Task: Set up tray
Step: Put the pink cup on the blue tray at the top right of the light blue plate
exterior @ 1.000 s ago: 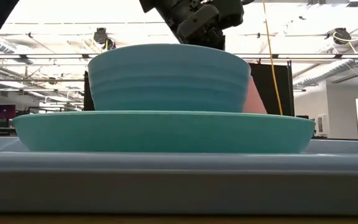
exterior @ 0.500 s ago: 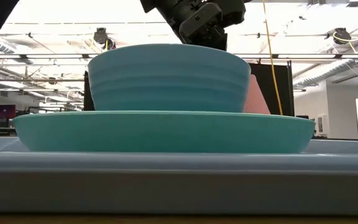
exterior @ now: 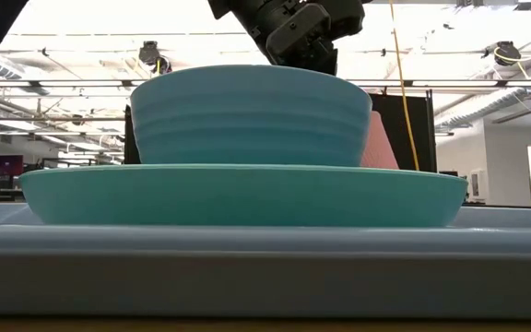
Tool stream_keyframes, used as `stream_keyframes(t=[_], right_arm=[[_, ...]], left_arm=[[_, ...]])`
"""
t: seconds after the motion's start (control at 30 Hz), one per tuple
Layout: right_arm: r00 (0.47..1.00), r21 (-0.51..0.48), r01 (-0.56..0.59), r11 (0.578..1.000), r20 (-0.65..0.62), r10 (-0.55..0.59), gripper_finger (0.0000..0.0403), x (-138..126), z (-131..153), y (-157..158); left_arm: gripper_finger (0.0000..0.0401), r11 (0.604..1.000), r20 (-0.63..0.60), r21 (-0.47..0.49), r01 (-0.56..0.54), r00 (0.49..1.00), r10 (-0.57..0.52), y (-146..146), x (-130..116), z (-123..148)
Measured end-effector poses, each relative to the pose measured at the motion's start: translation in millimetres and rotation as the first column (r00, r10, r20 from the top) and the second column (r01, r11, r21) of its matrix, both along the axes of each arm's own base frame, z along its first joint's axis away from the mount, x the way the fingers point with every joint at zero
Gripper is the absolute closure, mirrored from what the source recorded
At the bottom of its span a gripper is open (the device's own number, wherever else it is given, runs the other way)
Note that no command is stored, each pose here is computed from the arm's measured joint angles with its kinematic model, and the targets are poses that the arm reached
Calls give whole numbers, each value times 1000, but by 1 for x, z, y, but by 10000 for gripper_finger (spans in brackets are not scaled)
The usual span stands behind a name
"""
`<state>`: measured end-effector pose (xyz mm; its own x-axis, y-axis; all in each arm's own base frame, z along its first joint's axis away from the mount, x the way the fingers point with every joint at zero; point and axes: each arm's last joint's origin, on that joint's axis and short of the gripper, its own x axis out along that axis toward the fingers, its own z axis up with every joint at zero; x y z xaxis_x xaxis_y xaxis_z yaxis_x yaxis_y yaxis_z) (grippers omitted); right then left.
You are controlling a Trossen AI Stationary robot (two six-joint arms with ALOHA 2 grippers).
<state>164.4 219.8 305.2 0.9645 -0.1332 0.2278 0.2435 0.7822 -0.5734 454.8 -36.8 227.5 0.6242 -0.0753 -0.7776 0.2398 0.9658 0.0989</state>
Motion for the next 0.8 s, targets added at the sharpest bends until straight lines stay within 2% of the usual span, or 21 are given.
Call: stream_keyframes(t=[0.27,0.6,0.8], right_arm=[[1000,0,0,1000,0,0,403,0,0,0],[1000,1,0,1000,0,0,403,0,0,0],[1000,6,-1,1000,1,1,403,0,0,0]], left_arm=[[372,1000,3,9,11,1000,-11,0,0,0],[290,1000,26,2,5,1000,-5,0,2,1],[265,1000,57,-2,4,998,-4,-1,4,3]])
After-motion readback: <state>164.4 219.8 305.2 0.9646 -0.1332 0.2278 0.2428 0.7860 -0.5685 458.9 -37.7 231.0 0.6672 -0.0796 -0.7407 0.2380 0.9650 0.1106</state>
